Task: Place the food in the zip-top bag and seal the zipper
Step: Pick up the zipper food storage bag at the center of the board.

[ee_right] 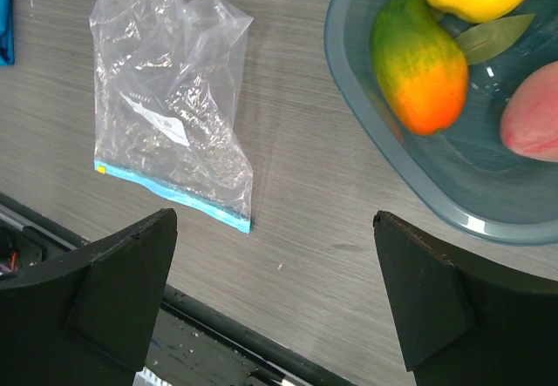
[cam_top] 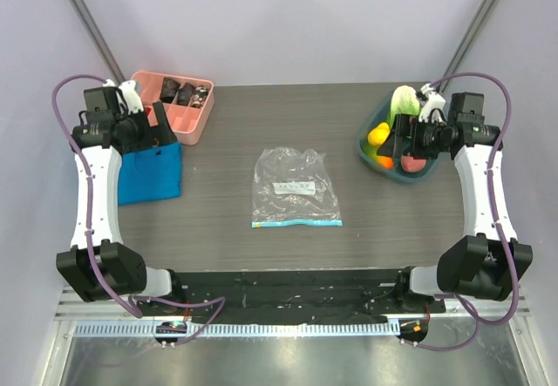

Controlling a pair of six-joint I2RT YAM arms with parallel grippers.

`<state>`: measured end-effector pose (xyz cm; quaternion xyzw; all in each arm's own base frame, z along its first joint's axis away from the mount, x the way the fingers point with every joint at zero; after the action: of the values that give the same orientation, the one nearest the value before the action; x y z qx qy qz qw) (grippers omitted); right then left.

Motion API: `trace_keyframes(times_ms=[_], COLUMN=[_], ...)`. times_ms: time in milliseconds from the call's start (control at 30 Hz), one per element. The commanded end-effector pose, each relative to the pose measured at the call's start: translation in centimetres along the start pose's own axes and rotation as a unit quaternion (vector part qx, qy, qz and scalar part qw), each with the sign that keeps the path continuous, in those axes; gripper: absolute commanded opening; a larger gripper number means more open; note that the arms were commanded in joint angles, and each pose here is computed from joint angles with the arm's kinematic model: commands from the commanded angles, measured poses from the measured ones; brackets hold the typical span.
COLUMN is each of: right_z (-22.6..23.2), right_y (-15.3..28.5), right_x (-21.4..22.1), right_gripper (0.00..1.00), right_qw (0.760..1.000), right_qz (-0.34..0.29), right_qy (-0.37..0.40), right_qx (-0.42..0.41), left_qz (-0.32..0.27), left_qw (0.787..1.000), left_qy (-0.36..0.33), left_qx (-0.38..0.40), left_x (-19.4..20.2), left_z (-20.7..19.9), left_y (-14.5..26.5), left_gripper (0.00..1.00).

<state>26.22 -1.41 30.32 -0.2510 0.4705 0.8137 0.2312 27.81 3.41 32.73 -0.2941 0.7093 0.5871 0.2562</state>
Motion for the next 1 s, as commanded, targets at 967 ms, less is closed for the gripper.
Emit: trace_keyframes(times_ms=[967], right_z=[1.0], right_y=[-19.0], right_x=[9.4], right_gripper=[1.00], right_qw=[0.968], right_qz=[0.205], right_qy=[0.121], right_qx=[-0.076], left_qz=[-0.154], left_qw=[0.947], left_qy=[-0.141], left_qx=[0.244], left_x=[5.4], left_z=[-5.4], left_y=[2.5], left_gripper=[1.00])
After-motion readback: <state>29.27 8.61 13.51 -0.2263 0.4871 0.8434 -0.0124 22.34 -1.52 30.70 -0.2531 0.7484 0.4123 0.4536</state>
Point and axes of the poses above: each gripper's point midway between its finger pads, its own y axis back along the fingers, its own z axis along the line the jaws close on, x = y × z, the point moved 10 cm from there along y, back along the fingers, and after that the axes turned 5 degrees about -y, right-handed, at the moved point
